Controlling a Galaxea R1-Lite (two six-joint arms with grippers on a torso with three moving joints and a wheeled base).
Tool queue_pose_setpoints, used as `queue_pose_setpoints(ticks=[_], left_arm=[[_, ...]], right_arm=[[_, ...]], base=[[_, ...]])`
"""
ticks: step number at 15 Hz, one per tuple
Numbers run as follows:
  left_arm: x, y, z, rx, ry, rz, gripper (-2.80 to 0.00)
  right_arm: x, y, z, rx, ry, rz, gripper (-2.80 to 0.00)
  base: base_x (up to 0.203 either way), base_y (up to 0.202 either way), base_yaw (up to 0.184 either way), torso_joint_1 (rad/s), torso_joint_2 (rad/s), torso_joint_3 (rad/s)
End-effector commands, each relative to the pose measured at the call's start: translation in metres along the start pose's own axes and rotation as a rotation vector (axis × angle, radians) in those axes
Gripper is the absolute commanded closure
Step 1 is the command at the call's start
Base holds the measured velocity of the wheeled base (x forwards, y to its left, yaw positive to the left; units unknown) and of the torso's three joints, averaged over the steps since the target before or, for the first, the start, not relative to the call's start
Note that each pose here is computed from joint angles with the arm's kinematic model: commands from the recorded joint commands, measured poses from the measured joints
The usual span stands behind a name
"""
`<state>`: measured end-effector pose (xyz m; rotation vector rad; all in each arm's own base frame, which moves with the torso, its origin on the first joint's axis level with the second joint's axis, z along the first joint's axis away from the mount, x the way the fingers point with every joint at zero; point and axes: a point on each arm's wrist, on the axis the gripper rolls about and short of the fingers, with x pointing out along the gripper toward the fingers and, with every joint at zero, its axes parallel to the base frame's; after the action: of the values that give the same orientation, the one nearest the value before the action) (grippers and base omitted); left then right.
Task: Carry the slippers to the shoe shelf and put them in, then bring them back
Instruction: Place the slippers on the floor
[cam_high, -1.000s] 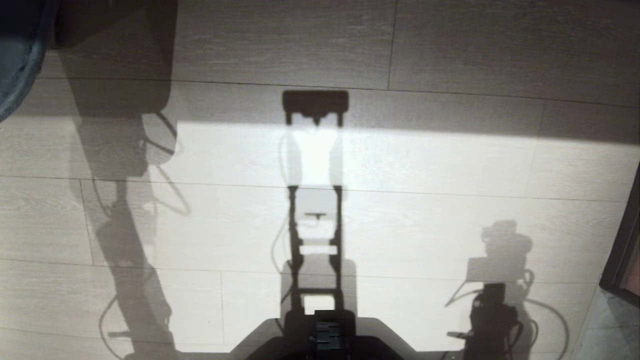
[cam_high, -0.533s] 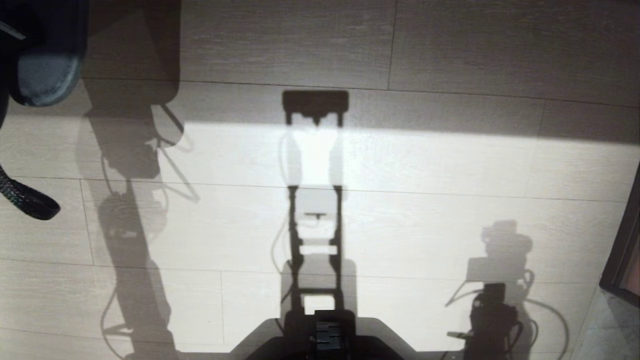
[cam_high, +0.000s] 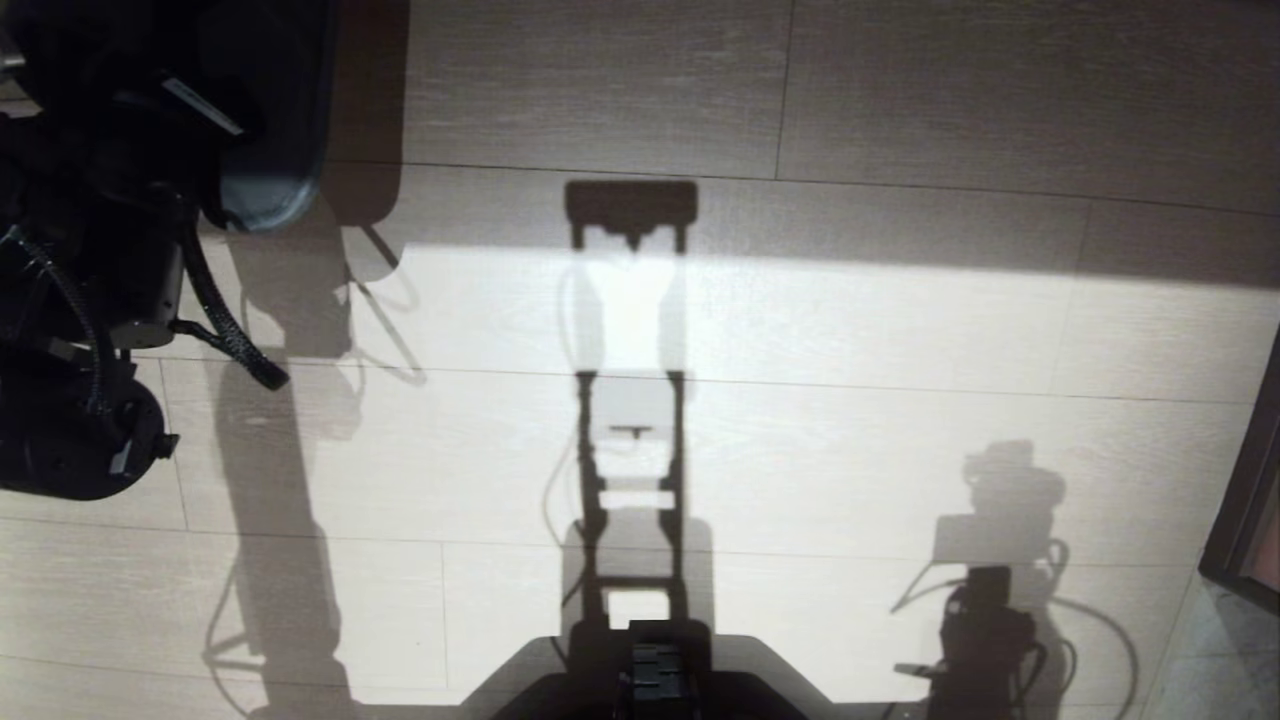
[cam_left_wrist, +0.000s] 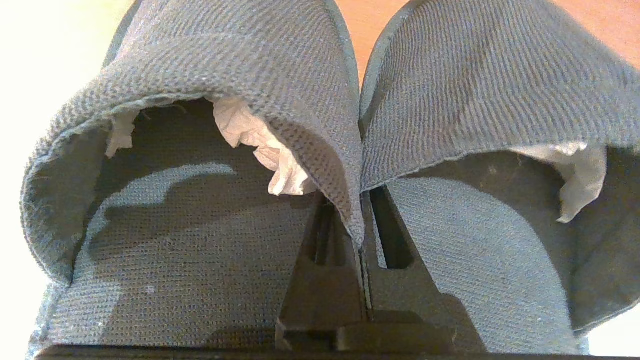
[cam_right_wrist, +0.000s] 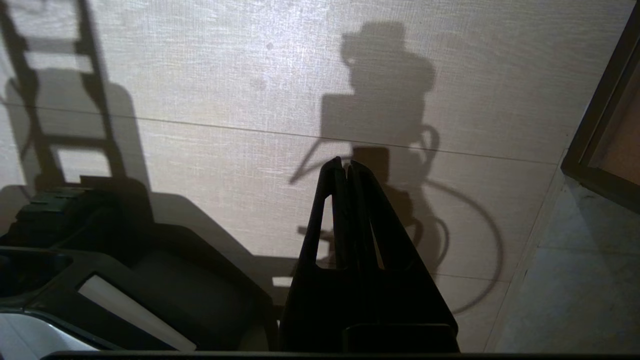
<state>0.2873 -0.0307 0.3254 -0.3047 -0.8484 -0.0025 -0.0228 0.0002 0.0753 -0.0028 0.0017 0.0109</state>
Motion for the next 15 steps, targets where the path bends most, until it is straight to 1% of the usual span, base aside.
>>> queue_pose_setpoints(ticks=[1, 3, 7, 10, 12, 15], left_arm=[[0.015, 0.000, -0.023, -0.006, -0.010, -0.001, 0.00], [0.028, 0.000, -0.039, -0.010, -0.032, -0.004, 0.00], [0.051, -0.002, -0.055, -0.026, -0.107, -0.018, 0.00], [0.058, 0.000, -0.071, -0.027, -0.114, -0.020, 0.00], [0.059, 0.001, -0.077, -0.026, -0.116, -0.022, 0.00], [0.060, 0.001, -0.075, -0.025, -0.120, -0.026, 0.00]], right_arm=[[0.000, 0.000, 0.000, 0.000, -0.002, 0.000, 0.00], [0.000, 0.000, 0.000, 0.000, -0.002, 0.001, 0.00], [0.000, 0.000, 0.000, 0.000, -0.002, 0.001, 0.00], [0.000, 0.000, 0.000, 0.000, -0.002, 0.001, 0.00], [0.000, 0.000, 0.000, 0.000, -0.002, 0.000, 0.00], [0.000, 0.000, 0.000, 0.000, -0.002, 0.001, 0.00]], base=[[0.000, 0.000, 0.000, 0.000, 0.00, 0.000], [0.000, 0.000, 0.000, 0.000, 0.00, 0.000], [0.000, 0.000, 0.000, 0.000, 0.00, 0.000], [0.000, 0.000, 0.000, 0.000, 0.00, 0.000], [0.000, 0.000, 0.000, 0.000, 0.00, 0.000], [0.000, 0.000, 0.000, 0.000, 0.00, 0.000]])
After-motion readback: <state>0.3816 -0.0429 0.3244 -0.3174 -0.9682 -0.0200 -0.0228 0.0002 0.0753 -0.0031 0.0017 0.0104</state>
